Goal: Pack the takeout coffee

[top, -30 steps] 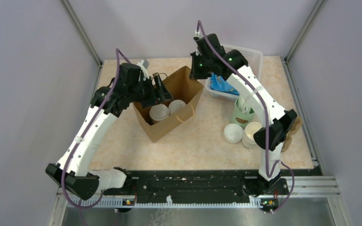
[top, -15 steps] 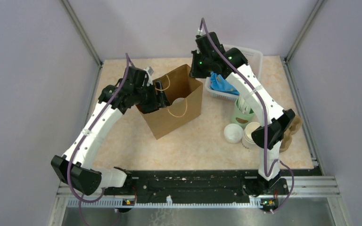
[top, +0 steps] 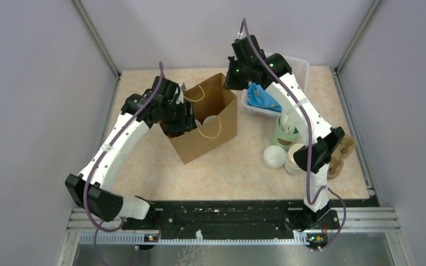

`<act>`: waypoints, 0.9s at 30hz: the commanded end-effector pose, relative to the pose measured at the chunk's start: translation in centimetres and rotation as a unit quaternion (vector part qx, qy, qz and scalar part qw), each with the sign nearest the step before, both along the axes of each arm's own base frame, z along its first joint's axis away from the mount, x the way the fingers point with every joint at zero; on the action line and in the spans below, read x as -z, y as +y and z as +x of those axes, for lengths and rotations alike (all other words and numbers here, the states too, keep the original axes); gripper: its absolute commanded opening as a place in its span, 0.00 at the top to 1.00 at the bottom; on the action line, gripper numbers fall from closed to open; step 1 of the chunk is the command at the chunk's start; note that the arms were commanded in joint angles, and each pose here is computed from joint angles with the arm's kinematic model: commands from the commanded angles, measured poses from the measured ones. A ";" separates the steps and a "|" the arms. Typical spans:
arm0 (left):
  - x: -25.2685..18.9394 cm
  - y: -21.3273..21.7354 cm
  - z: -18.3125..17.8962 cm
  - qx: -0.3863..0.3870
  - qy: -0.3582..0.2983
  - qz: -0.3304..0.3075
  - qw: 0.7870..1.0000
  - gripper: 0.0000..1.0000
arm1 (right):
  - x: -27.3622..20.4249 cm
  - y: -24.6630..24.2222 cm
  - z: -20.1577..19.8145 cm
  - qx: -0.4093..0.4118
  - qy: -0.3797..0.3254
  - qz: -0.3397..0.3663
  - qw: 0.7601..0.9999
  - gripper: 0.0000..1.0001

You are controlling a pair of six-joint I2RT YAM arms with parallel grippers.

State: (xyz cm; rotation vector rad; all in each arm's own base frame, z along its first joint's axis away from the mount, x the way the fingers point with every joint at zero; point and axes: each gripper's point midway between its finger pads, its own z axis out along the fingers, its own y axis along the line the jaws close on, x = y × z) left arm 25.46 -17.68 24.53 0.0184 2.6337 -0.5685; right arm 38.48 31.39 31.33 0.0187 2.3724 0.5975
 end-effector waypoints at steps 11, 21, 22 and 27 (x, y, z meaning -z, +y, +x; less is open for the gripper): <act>-7.4 -2.7 -0.5 0.142 -0.195 -0.096 0.966 0.06 | -1.6 -0.1 0.8 0.017 -0.022 0.025 0.999 1.00; -12.0 -1.1 -2.3 0.092 -0.234 -0.114 0.961 0.08 | -0.8 -0.8 0.6 0.014 -0.017 0.033 0.999 1.00; -13.3 -0.7 -2.0 0.061 -0.241 -0.123 0.961 0.09 | -0.5 -0.7 0.4 0.006 -0.024 0.038 0.999 1.00; -16.6 0.6 -1.2 -0.073 -0.207 -0.158 0.963 0.18 | -0.8 -0.6 -0.4 -0.016 -0.052 0.057 0.997 1.00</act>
